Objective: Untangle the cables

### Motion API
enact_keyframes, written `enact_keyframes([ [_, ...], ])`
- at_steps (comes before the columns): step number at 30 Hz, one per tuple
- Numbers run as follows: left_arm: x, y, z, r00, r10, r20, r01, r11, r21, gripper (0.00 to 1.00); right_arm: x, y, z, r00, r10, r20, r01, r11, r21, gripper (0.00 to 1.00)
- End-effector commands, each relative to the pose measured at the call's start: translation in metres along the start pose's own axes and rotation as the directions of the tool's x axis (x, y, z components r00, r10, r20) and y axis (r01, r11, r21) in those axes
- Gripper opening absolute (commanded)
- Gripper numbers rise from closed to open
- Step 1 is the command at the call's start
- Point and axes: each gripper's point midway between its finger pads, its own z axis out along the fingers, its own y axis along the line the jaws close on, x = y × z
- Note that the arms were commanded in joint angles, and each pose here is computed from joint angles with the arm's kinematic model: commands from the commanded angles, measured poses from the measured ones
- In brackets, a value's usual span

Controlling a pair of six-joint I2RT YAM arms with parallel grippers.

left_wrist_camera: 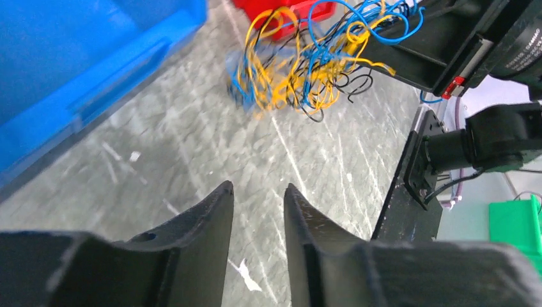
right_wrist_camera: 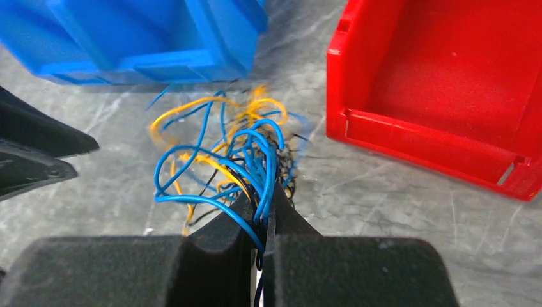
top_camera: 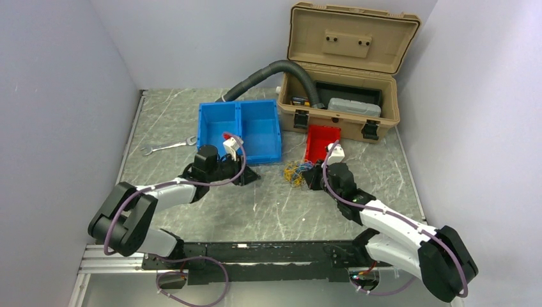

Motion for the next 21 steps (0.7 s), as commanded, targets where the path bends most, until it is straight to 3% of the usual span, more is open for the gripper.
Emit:
enact_keyframes([
  [1,0.0,0.01,-0.01,0.998,0.056,-0.007,-0.056,0.997,-0.055,0.46,0.003,-0.002,0.007,0.997,-0.072,-0.013,0.072,0.997,-0.021,0.0],
  [6,0.004,0.009,-0.013,0.996,0.093,-0.014,-0.094,0.993,-0.072,0.7,0.016,0.021,0.013,0.991,-0.102,-0.086,0.088,0.984,-0.154,0.0],
  [10,0.008,0.004,-0.006,0.989,0.139,-0.056,-0.144,0.986,-0.085,0.79,0.021,0.027,0.016,0.988,-0.111,-0.111,0.088,0.977,-0.194,0.0],
  [18,0.021,0.002,0.011,0.98,0.137,-0.147,-0.151,0.985,-0.084,0.81,0.021,0.022,0.016,0.989,-0.106,-0.104,0.088,0.983,-0.164,0.01],
  [20,0.024,0.005,0.014,0.978,0.124,-0.167,-0.14,0.986,-0.088,0.81,0.02,0.021,0.016,0.989,-0.104,-0.102,0.087,0.984,-0.158,0.08],
  [21,0.025,0.005,0.015,0.978,0.12,-0.174,-0.136,0.987,-0.086,0.81,0.019,0.02,0.016,0.99,-0.102,-0.099,0.087,0.985,-0.151,0.17],
])
